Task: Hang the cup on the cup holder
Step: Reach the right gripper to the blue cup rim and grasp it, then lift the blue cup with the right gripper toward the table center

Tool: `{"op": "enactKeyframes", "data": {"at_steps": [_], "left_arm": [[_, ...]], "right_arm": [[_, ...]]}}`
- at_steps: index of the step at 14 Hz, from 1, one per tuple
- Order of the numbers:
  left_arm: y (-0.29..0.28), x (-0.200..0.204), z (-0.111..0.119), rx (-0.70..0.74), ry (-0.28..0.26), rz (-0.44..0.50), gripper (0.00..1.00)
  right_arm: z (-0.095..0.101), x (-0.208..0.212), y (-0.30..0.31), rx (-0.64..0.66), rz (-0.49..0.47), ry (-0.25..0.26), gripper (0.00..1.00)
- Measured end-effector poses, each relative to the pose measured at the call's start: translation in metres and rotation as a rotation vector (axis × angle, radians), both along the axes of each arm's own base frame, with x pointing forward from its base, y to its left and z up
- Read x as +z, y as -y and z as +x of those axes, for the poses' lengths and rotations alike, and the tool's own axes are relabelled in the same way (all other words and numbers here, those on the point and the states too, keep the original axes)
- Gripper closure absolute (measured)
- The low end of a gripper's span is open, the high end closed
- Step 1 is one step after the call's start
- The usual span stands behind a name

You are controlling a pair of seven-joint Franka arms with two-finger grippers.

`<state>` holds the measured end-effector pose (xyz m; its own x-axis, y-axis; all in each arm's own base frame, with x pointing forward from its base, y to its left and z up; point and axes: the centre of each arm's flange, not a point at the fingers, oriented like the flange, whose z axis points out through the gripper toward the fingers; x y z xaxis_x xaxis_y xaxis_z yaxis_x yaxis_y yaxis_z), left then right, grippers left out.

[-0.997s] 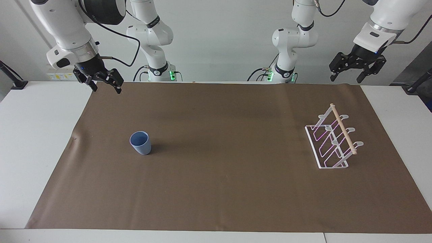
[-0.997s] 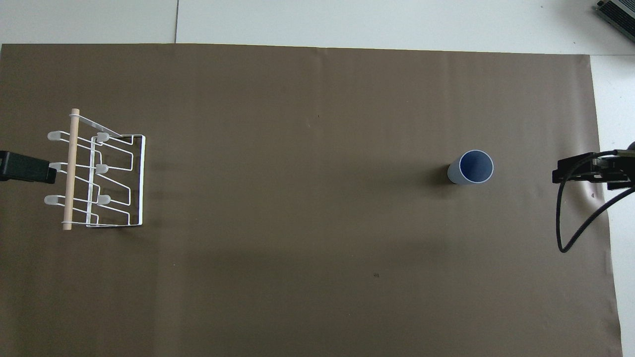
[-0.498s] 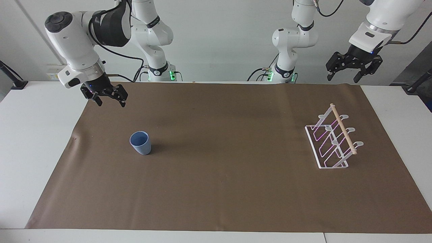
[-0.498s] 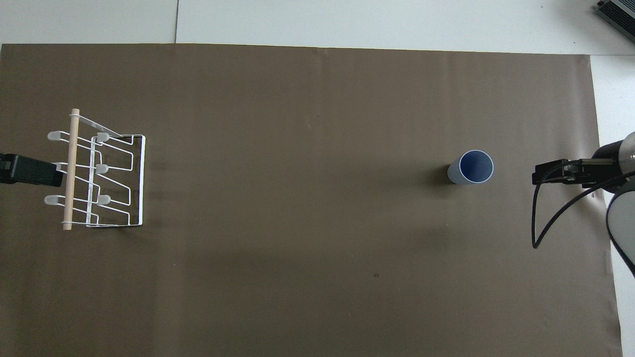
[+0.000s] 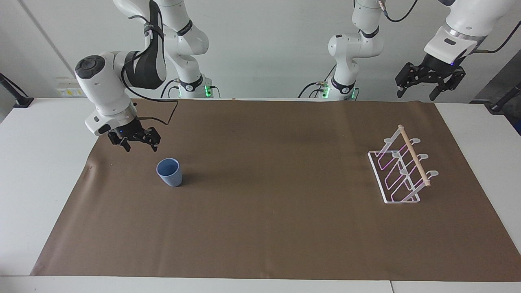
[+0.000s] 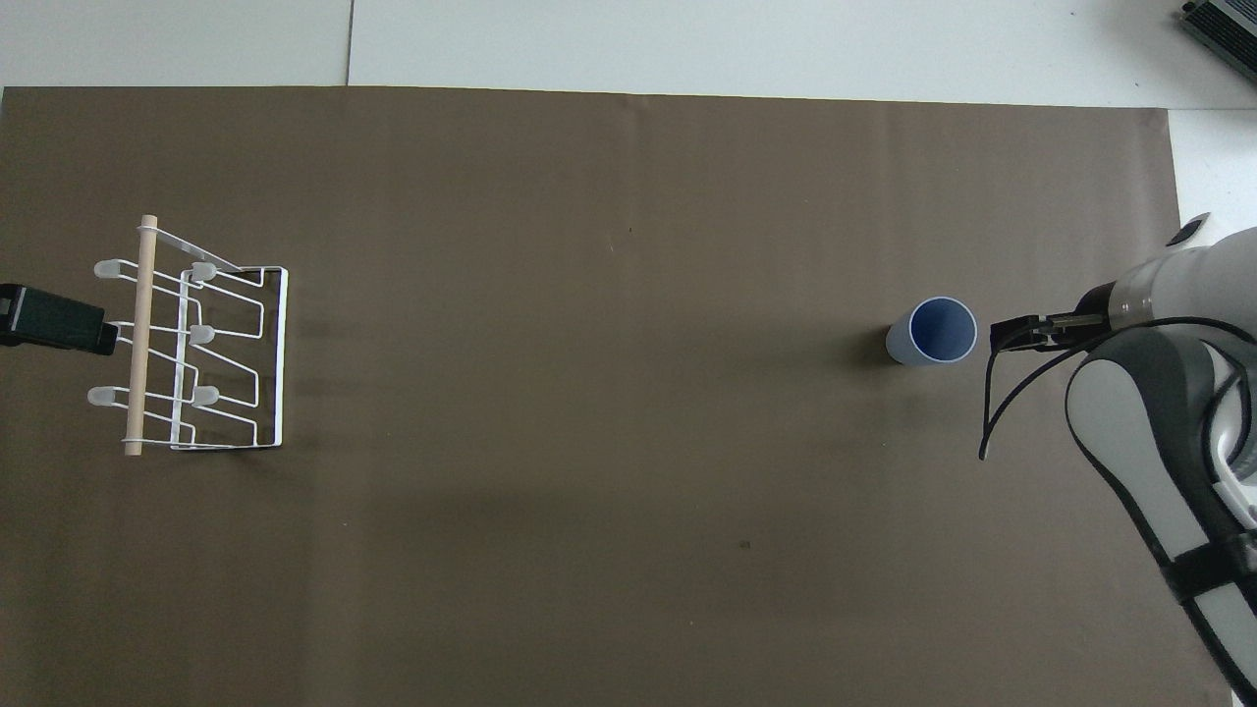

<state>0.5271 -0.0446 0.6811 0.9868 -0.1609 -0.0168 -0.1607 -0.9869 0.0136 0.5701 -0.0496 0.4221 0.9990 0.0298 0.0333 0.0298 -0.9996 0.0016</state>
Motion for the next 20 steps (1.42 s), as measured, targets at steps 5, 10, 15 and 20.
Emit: {"op": "enactKeyframes", "data": {"at_steps": [5,10,15,20], "left_arm": [[0.000,0.003,0.000,0.000,0.003,0.000,0.00],[0.000,0.004,0.000,0.000,0.005,-0.001,0.00],[0.000,0.004,0.000,0.000,0.006,-0.001,0.00],[0.004,0.005,-0.001,-0.008,0.006,-0.001,0.00]], "right_arm": [[0.014,-0.027,-0.001,0.070,-0.008,0.027,0.00],[0.020,-0.045,-0.020,0.140,0.006,0.027,0.00],[0.020,-0.055,-0.018,0.195,0.007,0.020,0.32],[0.021,-0.055,-0.027,0.204,0.013,0.021,0.86]]}}
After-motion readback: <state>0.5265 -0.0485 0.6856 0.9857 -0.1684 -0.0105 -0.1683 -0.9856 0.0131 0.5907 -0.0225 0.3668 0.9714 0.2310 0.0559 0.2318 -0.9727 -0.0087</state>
